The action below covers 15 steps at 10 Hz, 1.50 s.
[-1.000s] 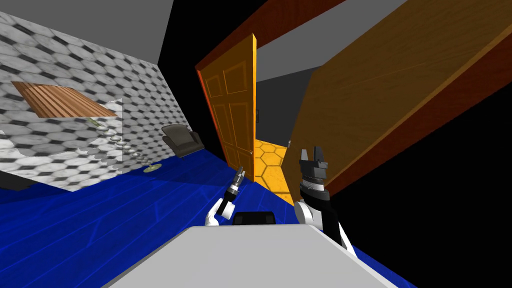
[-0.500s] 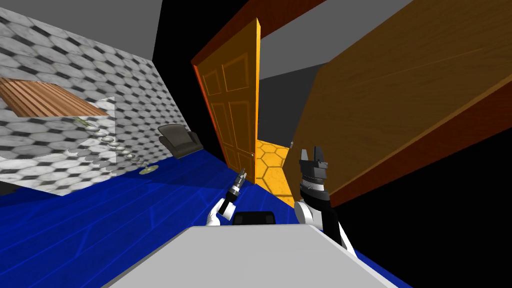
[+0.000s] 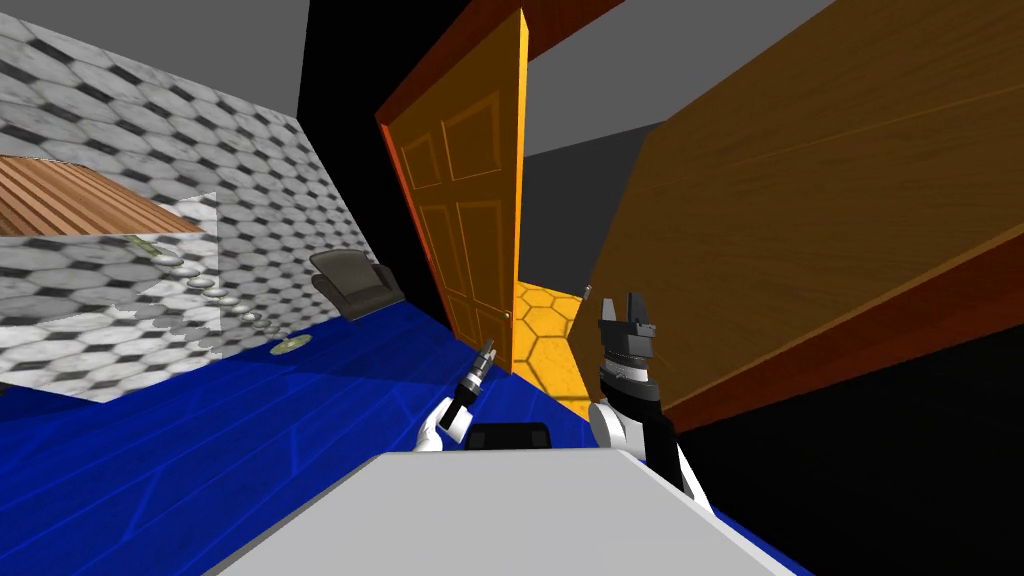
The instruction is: Push the door open
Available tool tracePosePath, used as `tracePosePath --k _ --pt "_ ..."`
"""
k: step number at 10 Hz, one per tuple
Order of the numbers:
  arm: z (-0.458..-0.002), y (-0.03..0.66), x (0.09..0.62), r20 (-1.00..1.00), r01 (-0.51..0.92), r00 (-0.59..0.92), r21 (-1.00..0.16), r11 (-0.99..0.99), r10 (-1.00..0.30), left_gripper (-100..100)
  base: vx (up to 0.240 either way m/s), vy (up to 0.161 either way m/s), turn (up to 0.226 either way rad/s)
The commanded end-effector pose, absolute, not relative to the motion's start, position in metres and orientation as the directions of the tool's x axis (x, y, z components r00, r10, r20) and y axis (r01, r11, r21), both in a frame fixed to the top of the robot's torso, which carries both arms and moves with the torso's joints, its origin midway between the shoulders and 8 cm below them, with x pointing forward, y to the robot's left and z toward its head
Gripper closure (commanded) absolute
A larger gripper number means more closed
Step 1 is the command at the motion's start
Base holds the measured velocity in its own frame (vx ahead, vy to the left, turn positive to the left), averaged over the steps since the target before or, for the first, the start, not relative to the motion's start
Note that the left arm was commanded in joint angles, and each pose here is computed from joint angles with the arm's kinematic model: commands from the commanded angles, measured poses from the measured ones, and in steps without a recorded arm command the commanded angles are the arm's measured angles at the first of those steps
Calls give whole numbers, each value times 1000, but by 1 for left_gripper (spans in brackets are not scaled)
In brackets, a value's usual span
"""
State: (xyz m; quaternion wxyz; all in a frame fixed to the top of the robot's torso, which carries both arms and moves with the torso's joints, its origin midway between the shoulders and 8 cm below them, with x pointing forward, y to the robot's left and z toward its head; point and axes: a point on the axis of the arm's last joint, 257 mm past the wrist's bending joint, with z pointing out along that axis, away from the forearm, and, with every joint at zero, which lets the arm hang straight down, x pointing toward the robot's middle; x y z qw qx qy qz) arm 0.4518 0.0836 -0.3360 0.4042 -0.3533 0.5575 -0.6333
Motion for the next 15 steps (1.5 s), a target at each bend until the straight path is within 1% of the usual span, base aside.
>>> tracePosePath --k 1,3,10,11,13,15 --pt "-343 80 451 -3 105 -433 -993 -47 -901 -100 89 22 -9" --pt "-354 75 450 -3 81 -450 -996 -38 -893 -100 96 32 -12" --pt "-391 58 441 0 2 -505 -1000 -1 -863 -100 171 61 -13" --pt "-386 58 442 -1 10 -501 -1000 -4 -866 -100 87 14 -2" --pt "-389 61 443 -4 7 -494 -1000 0 -870 -100 143 -52 -39" --pt "-390 62 443 -3 5 -487 -1000 1 -873 -100 194 -111 -37"
